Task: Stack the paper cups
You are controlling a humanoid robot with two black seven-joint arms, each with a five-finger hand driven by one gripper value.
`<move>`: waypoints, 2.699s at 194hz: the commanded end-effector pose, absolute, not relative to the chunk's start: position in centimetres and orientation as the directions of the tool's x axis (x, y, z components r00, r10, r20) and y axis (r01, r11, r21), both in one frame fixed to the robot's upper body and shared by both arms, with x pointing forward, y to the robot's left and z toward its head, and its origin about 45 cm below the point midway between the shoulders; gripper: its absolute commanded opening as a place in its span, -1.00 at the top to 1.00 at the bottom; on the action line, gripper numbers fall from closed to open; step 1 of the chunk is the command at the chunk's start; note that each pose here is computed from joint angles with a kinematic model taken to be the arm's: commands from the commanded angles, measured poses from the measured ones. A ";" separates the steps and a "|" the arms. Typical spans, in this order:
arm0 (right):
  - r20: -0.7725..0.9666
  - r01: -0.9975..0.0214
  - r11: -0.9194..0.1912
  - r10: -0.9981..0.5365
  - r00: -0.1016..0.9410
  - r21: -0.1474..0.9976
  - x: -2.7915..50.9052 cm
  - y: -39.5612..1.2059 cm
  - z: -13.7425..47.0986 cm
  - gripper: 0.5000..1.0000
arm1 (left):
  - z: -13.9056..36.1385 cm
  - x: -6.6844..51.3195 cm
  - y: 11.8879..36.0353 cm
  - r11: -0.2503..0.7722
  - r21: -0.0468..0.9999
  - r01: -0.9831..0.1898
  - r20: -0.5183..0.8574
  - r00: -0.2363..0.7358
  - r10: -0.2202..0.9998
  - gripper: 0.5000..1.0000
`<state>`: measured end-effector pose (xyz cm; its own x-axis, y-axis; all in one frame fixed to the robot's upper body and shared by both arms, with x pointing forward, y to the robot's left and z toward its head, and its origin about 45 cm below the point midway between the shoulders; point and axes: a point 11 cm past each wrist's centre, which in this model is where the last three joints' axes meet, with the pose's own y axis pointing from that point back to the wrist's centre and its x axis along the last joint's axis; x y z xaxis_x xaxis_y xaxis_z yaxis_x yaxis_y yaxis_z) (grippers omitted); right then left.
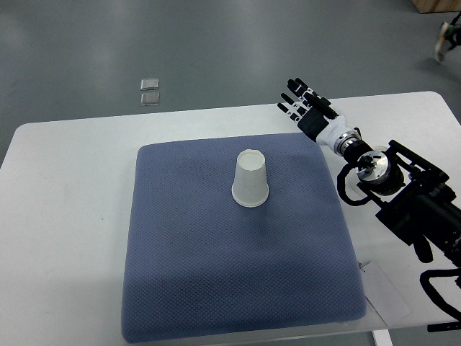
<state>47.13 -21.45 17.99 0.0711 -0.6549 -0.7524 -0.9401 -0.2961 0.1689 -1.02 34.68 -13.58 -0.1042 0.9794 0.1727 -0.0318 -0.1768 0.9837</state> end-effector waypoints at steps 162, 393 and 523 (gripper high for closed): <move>0.582 -0.587 -0.218 -0.095 0.808 0.779 47.0 -29.6 32.6 -0.69 | -13.6 -1.0 34.7 -0.178 0.983 -0.032 0.174 -0.104 0.979 -1.00; 0.549 -0.553 -0.009 0.139 0.824 0.833 42.9 -31.4 35.4 -0.68 | -13.6 -1.0 34.7 -0.178 0.983 -0.032 0.174 -0.104 0.979 -1.00; 0.623 -0.622 0.033 0.005 0.783 0.782 42.7 -35.0 27.4 -0.66 | -13.6 -1.0 34.7 -0.178 0.983 -0.032 0.174 -0.104 0.979 -1.00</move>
<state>42.75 -34.48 28.28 0.7892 0.0202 0.6138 -0.6141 0.0226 0.7889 -0.97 34.73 -13.57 -0.1038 0.9792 0.1741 -0.0325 -0.1783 0.9834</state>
